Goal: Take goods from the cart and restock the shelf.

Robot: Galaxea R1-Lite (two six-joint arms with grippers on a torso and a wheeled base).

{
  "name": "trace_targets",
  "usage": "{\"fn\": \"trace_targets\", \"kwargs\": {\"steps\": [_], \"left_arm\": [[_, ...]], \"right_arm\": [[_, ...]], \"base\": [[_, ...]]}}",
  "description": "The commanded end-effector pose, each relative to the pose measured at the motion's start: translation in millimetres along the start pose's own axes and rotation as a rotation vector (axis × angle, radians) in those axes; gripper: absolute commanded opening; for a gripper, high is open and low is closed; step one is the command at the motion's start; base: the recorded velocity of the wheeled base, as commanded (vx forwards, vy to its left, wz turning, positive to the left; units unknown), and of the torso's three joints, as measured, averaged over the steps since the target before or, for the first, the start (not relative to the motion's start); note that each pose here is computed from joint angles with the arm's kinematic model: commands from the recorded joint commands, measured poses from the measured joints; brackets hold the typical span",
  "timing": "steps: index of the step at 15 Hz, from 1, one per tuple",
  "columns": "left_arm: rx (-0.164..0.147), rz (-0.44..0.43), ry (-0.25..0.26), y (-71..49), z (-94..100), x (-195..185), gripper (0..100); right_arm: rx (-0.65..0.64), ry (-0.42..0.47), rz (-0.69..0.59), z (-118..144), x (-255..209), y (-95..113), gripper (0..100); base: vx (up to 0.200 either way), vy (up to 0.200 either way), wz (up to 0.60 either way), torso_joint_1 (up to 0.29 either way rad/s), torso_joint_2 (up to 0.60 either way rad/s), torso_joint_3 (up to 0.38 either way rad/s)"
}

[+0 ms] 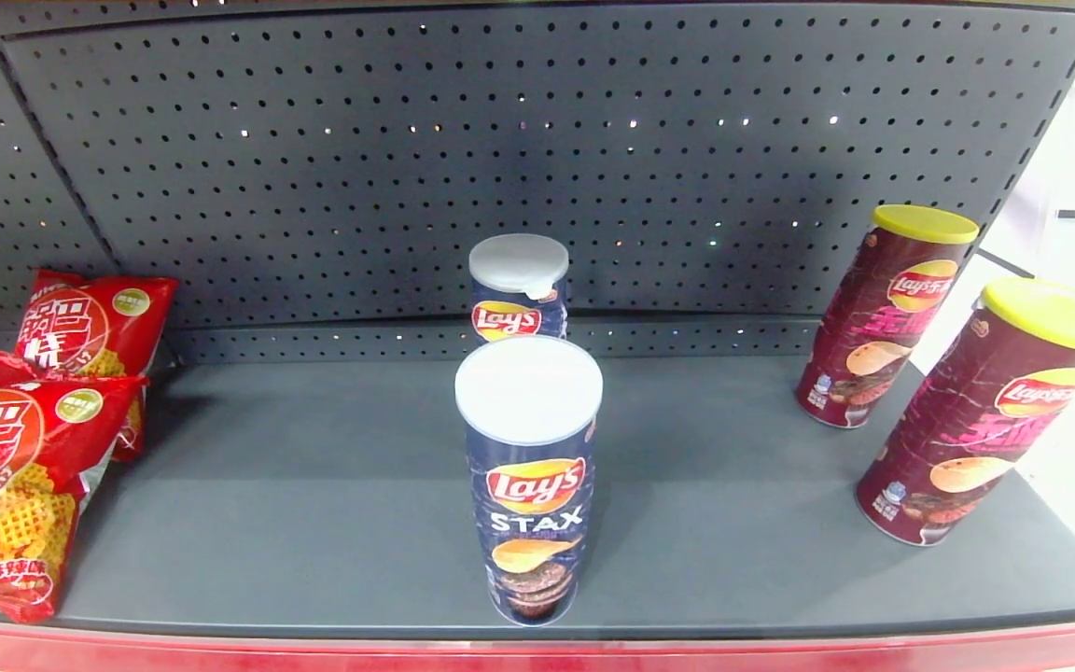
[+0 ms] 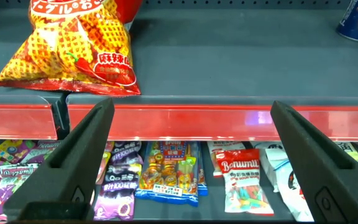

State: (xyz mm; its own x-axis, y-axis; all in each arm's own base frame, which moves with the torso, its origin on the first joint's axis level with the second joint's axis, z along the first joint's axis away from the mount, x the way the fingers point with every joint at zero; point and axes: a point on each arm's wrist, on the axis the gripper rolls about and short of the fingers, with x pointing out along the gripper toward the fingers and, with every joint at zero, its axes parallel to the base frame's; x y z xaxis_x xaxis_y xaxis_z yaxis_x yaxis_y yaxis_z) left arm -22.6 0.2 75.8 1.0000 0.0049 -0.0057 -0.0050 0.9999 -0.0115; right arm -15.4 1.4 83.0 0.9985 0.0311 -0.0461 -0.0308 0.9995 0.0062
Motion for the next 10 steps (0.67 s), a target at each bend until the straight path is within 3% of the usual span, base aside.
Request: {"fn": "trace_targets", "kwargs": {"steps": [1,10], "left_arm": [[-0.001,0.001,0.0,0.0,-0.1,0.0,100],[-0.001,0.001,0.0,0.0,-0.1,0.0,100]], "right_arm": [[-0.026,-0.041,-0.05,-8.3,-7.1,-1.7,100],[-0.009,-0.045,-0.071,-7.8,-7.1,-2.1,100]], "base": [[0.0,0.0,0.0,0.0,0.0,0.0],[0.0,0.0,0.0,0.0,0.0,0.0]]}}
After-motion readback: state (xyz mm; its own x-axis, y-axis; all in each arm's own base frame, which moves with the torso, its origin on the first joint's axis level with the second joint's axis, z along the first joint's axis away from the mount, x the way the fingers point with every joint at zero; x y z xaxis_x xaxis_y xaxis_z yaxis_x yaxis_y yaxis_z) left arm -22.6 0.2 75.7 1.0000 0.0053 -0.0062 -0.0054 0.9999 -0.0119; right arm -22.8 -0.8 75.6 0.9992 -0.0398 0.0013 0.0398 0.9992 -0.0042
